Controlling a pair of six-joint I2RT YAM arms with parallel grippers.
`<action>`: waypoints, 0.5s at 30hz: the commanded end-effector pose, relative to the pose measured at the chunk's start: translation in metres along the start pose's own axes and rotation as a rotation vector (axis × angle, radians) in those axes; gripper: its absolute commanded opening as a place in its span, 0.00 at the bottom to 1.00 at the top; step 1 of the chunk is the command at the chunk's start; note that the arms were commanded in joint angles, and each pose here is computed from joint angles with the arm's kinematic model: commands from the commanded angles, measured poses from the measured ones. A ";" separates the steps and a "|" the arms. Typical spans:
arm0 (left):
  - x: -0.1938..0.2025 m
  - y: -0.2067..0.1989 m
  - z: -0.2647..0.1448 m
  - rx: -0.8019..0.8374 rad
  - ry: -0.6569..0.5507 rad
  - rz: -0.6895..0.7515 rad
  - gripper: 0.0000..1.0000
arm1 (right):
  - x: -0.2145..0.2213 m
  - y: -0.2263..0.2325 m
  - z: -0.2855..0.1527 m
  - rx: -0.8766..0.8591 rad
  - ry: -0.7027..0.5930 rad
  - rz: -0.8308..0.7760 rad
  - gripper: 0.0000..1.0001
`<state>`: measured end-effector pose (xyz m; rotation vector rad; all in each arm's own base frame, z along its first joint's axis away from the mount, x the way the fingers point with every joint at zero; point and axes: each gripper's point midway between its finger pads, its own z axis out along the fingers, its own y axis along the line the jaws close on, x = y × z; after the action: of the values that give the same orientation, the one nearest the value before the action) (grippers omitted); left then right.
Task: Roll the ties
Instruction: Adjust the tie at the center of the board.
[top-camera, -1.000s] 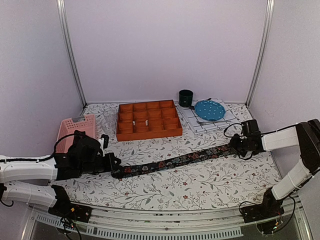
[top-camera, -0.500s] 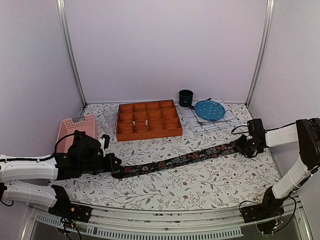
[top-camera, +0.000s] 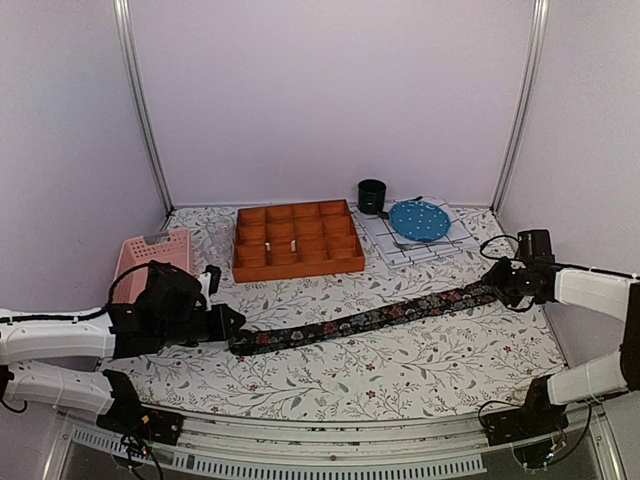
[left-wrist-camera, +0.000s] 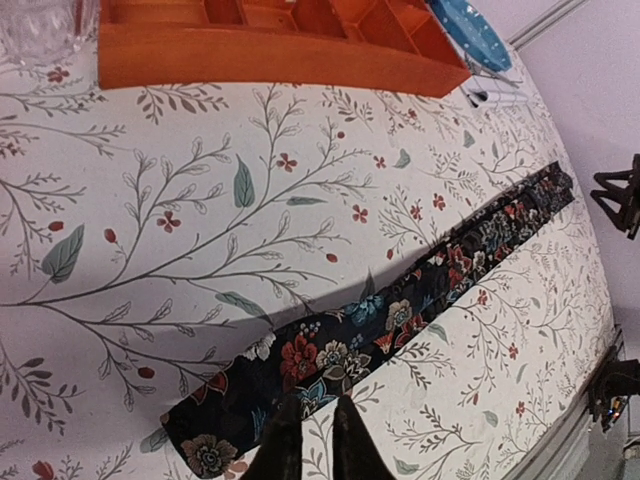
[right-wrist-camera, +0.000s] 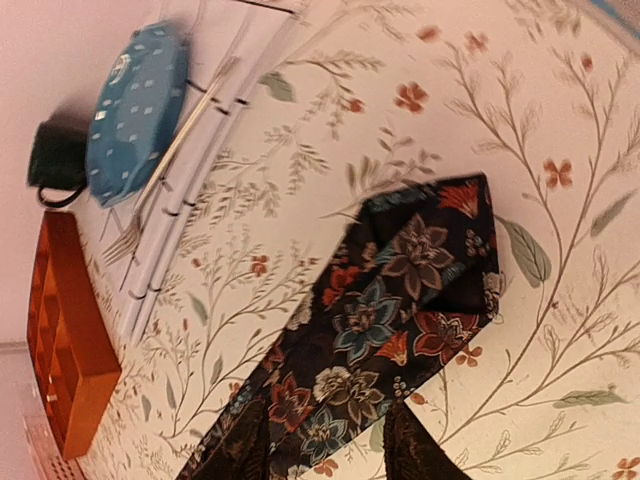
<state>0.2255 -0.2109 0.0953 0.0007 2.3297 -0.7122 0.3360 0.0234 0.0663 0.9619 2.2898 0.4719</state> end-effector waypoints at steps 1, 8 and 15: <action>-0.016 -0.006 -0.005 0.003 -0.044 0.022 0.18 | -0.018 0.038 -0.057 -0.160 -0.095 -0.074 0.43; -0.020 -0.008 -0.006 0.032 -0.082 0.023 0.24 | 0.027 0.080 -0.097 -0.340 -0.105 -0.273 0.52; -0.038 -0.024 -0.011 0.101 -0.157 -0.007 0.58 | 0.066 0.080 -0.071 -0.333 -0.002 -0.286 0.54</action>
<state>0.2332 -0.2165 0.1186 0.0182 2.2248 -0.7633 0.2972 0.1056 0.1601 0.4742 2.1384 0.7149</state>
